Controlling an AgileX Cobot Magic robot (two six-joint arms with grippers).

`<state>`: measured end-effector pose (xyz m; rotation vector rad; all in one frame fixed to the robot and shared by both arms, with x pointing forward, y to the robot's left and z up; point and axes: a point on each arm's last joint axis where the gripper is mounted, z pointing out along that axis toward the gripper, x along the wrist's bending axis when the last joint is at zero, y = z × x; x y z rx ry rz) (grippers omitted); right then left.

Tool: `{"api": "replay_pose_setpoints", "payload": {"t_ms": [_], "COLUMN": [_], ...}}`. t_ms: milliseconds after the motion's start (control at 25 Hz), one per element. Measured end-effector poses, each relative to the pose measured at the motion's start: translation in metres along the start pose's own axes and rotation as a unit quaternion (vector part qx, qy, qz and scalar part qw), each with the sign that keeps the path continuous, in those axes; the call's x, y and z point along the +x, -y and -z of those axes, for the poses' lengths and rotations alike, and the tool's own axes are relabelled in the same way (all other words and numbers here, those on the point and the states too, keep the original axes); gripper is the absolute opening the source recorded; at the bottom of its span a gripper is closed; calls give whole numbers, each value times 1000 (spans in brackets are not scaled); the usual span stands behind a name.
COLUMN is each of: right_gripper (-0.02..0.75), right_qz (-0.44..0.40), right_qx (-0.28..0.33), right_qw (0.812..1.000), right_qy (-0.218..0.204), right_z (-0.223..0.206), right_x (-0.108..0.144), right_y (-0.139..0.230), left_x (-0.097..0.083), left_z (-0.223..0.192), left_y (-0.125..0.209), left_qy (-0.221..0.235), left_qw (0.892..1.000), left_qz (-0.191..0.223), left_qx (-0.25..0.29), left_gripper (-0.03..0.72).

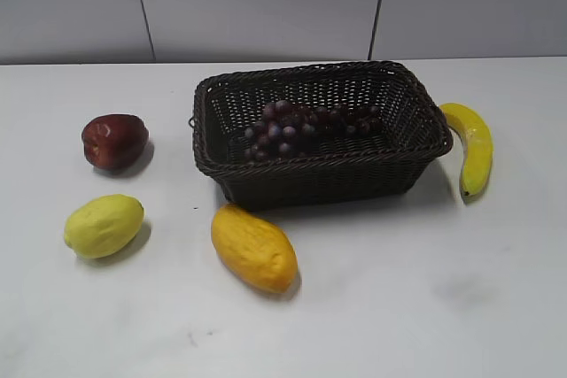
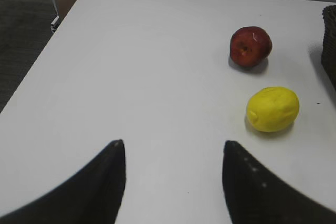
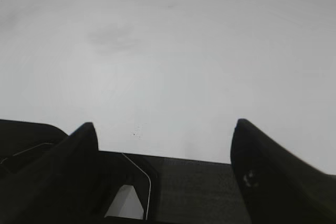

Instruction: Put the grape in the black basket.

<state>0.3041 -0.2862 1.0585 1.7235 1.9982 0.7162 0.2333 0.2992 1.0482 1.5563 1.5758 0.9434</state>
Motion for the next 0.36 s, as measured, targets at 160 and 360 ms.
{"api": "replay_pose_setpoints", "payload": {"t_ms": [160,360], "right_gripper": [594,594], "right_qz": [0,18], "right_qx": [-55,-150], "right_qw": [998,988], "right_qy": [-8,-12], "right_z": [13,28], "right_x": [1,2], "right_y": [23,43], "left_x": [0,0], "left_z": [0,0], "left_y": [0,0], "left_qy": [0,0], "left_qw": [1000,1000], "left_qz": [0,0], "left_qx": [0,0], "left_gripper": [552,552]}}
